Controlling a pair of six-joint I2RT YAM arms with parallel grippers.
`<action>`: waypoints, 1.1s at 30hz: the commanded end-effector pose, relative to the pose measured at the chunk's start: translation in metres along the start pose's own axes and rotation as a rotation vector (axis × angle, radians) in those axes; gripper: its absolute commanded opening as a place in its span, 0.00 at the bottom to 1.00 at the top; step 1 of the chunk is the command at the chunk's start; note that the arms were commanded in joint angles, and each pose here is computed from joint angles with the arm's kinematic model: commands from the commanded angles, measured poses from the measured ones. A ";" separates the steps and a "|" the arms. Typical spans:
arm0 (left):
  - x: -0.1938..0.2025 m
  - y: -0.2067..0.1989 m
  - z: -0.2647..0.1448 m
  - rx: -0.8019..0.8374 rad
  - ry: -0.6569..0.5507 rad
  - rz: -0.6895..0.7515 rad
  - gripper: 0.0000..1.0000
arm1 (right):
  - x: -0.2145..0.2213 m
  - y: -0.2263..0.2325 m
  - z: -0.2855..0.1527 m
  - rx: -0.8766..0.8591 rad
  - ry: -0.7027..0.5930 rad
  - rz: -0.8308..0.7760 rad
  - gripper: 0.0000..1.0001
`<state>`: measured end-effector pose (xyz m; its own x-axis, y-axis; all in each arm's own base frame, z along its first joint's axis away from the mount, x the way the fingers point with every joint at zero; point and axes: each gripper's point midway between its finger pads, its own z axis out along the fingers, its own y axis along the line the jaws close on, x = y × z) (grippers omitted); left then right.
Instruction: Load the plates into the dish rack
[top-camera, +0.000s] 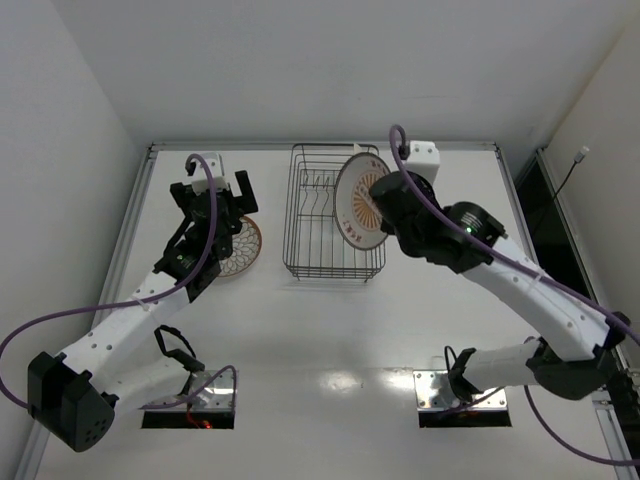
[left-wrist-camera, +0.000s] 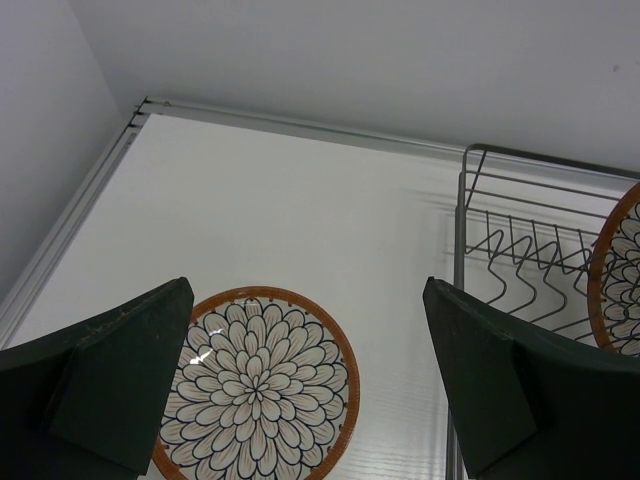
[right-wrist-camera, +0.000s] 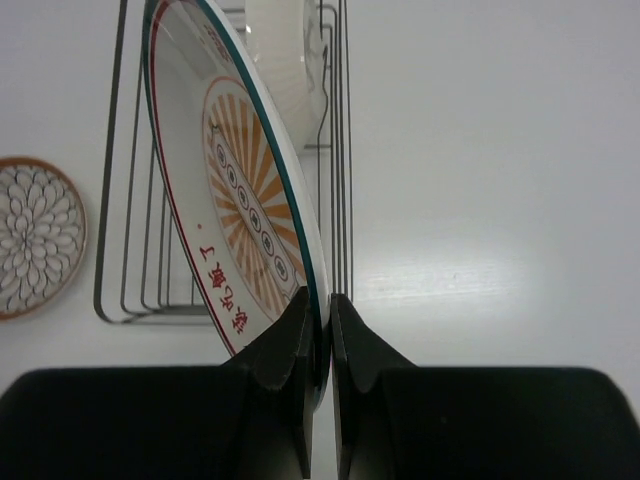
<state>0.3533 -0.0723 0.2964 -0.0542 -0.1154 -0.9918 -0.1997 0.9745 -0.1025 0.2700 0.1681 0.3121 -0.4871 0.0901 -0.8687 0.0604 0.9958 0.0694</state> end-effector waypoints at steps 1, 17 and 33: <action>-0.016 -0.003 -0.002 0.009 -0.049 -0.052 1.00 | -0.062 0.009 0.000 0.092 -0.172 0.044 0.00; -0.031 -0.001 -0.010 0.023 -0.071 -0.092 1.00 | -0.056 0.063 0.091 0.411 -0.227 -0.097 0.00; -0.033 -0.004 -0.011 0.033 -0.061 -0.114 1.00 | -0.044 0.087 0.163 0.563 -0.252 -0.249 0.00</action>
<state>0.3471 -0.0725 0.3005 -0.0480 -0.1582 -0.9862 -0.1902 0.9708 -0.1464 0.4274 0.2623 0.2492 -0.4102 -0.2503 -0.8770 0.3498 0.8449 -0.4047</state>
